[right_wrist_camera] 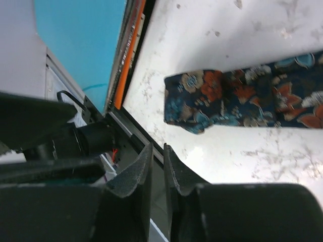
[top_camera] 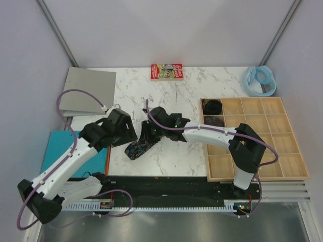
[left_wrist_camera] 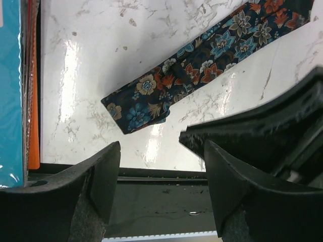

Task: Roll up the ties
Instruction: Roll the tie at the center of the board.

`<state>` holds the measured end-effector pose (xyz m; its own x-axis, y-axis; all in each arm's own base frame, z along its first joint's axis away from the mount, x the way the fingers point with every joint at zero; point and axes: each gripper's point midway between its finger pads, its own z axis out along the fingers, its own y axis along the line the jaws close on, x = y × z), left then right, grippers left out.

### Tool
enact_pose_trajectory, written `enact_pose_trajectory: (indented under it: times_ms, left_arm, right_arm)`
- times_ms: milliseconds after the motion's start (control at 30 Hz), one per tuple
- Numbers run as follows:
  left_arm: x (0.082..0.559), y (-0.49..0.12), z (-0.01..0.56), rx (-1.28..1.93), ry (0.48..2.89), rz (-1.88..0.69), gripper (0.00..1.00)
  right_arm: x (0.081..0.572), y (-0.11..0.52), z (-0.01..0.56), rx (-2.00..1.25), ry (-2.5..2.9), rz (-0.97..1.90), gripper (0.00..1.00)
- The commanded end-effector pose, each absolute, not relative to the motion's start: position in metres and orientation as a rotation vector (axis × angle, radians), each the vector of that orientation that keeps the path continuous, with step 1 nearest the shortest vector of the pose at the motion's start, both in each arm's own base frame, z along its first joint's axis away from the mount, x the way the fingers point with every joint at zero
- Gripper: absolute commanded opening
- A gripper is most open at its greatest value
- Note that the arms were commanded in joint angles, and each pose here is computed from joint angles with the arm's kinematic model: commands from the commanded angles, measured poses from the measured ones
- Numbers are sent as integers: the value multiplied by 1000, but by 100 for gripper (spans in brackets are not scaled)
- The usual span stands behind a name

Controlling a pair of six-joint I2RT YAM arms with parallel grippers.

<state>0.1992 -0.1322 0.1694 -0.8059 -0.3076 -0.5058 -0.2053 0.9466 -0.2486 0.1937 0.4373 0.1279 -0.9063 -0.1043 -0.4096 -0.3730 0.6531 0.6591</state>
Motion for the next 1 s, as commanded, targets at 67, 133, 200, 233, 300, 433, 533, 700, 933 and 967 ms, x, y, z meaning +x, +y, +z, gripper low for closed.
enact_pose_trajectory:
  times_ms: [67, 133, 200, 233, 300, 433, 533, 700, 933, 967]
  left_arm:
    - [176, -102, 175, -483, 2404, -310, 74]
    - [172, -97, 176, -499, 2392, -314, 75]
    - [167, -94, 176, -505, 2391, -315, 75]
    - [166, -93, 175, -506, 2395, -311, 75]
    - [165, -92, 174, -515, 2393, -316, 75]
    - [164, -93, 168, -516, 2402, -320, 75]
    - [163, -95, 163, -517, 2417, -327, 74]
    - [163, -103, 151, -506, 2457, -336, 74]
    - [170, -120, 124, -488, 2536, -344, 72]
    - [168, -121, 115, -489, 2561, -336, 72]
  right_arm:
    - [207, 469, 140, -448, 2521, 1166, 22]
    - [206, 475, 133, -460, 2541, 1175, 21]
    - [207, 480, 132, -462, 2542, 1182, 22]
    - [207, 481, 127, -464, 2555, 1178, 21]
    - [208, 483, 116, -467, 2571, 1169, 22]
    - [205, 486, 86, -490, 2619, 1160, 20]
    - [205, 479, 66, -486, 2655, 1120, 19]
    - [212, 454, 40, -420, 2693, 1081, 19]
    - [218, 429, 14, -358, 2733, 1065, 18]
    - [219, 429, 14, -355, 2731, 1069, 18]
